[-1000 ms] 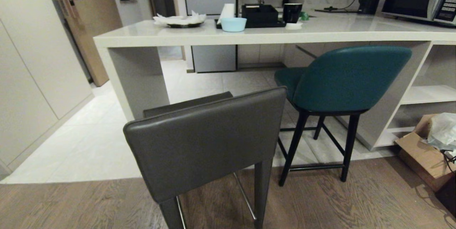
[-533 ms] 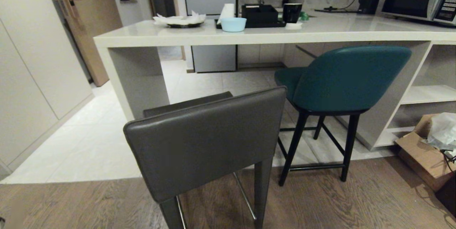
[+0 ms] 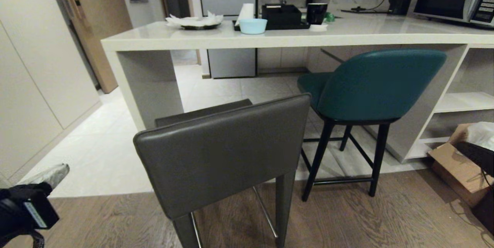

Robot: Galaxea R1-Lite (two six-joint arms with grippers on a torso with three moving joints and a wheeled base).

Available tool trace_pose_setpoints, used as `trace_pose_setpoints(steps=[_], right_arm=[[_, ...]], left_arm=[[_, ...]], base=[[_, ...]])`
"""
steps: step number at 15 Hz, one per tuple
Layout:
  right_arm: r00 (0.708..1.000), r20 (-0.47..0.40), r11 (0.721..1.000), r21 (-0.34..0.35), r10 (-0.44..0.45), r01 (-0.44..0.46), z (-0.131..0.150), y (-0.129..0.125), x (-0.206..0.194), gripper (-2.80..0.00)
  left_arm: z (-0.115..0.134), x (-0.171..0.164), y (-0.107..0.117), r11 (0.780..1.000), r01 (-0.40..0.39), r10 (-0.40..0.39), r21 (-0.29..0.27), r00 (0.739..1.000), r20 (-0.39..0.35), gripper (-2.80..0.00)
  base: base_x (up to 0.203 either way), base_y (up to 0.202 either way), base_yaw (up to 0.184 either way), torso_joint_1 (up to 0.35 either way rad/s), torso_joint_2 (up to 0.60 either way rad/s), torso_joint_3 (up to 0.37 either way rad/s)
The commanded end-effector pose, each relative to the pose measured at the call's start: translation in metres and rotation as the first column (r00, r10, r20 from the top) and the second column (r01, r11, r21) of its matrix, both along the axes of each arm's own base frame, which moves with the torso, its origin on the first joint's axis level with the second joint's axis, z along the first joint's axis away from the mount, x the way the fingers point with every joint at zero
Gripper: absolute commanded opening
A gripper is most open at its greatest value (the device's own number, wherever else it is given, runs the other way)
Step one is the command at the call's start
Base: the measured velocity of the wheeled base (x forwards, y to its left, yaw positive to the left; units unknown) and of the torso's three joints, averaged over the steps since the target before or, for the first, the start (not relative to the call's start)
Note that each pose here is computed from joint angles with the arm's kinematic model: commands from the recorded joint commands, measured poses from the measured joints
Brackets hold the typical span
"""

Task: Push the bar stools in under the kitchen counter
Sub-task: Push the gray chair back under the dining table

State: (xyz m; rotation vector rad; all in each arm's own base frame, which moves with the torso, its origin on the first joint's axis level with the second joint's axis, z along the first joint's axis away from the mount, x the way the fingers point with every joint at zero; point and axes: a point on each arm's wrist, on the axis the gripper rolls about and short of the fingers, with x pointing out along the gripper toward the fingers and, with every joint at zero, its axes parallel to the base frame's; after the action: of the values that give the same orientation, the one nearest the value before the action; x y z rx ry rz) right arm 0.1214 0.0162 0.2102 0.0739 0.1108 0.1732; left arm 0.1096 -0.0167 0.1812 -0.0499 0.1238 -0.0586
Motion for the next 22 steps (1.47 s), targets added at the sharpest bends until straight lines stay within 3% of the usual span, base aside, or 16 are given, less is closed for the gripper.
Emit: trace_pose_setpoints(steps=[1, 2, 4, 10, 13, 15, 17, 22], right_arm=[[0.987, -0.147, 0.998, -0.008, 0.061, -0.063, -0.019, 0.020, 0.055, -2.80], [0.985, -0.157, 0.997, -0.008, 0.070, -0.072, -0.022, 0.027, 0.072, -2.80], [0.986, -0.157, 0.998, -0.010, 0.061, -0.063, -0.031, 0.041, 0.114, -2.80], [0.996, -0.061, 0.998, 0.019, 0.060, -0.059, -0.045, 0.077, 0.215, -2.80], [0.999, -0.013, 0.998, 0.033, 0.048, -0.047, -0.046, 0.089, 0.251, -2.80], [0.999, 0.031, 0.999, 0.040, -0.007, 0.005, -0.046, 0.096, 0.278, -2.80], [0.998, 0.049, 0.999, 0.044, -0.028, 0.025, -0.049, 0.104, 0.293, -2.80], [0.998, 0.037, 0.997, 0.060, 0.047, -0.049, -0.060, 0.142, 0.294, -2.80]], left_arm=[[-0.007, 0.024, -0.015, 0.998, 0.057, -0.059, -0.016, 0.994, -0.097, -2.80], [-0.008, 0.027, -0.022, 0.996, 0.081, -0.085, -0.043, 0.991, -0.108, -2.80], [-0.006, 0.026, -0.032, 0.993, 0.053, -0.065, -0.107, 0.992, -0.110, -2.80], [-0.016, 0.001, -0.049, 0.990, 0.016, -0.035, -0.140, 0.990, -0.136, -2.80], [-0.018, 0.006, -0.061, 0.986, 0.001, -0.028, -0.165, 0.987, -0.159, -2.80], [-0.016, 0.018, -0.072, 0.982, -0.008, -0.025, -0.186, 0.984, -0.176, -2.80], [-0.010, 0.029, -0.084, 0.979, -0.003, -0.034, -0.204, 0.984, -0.176, -2.80], [-0.019, 0.041, -0.102, 0.975, -0.005, -0.048, -0.224, 0.972, -0.229, -2.80]], base=[[0.000, 0.000, 0.000, 0.000, 0.00, 0.000], [0.000, 0.000, 0.000, 0.000, 0.00, 0.000], [0.000, 0.000, 0.000, 0.000, 0.00, 0.000], [0.000, 0.000, 0.000, 0.000, 0.00, 0.000], [0.000, 0.000, 0.000, 0.000, 0.00, 0.000], [0.000, 0.000, 0.000, 0.000, 0.00, 0.000], [0.000, 0.000, 0.000, 0.000, 0.00, 0.000], [0.000, 0.000, 0.000, 0.000, 0.00, 0.000]])
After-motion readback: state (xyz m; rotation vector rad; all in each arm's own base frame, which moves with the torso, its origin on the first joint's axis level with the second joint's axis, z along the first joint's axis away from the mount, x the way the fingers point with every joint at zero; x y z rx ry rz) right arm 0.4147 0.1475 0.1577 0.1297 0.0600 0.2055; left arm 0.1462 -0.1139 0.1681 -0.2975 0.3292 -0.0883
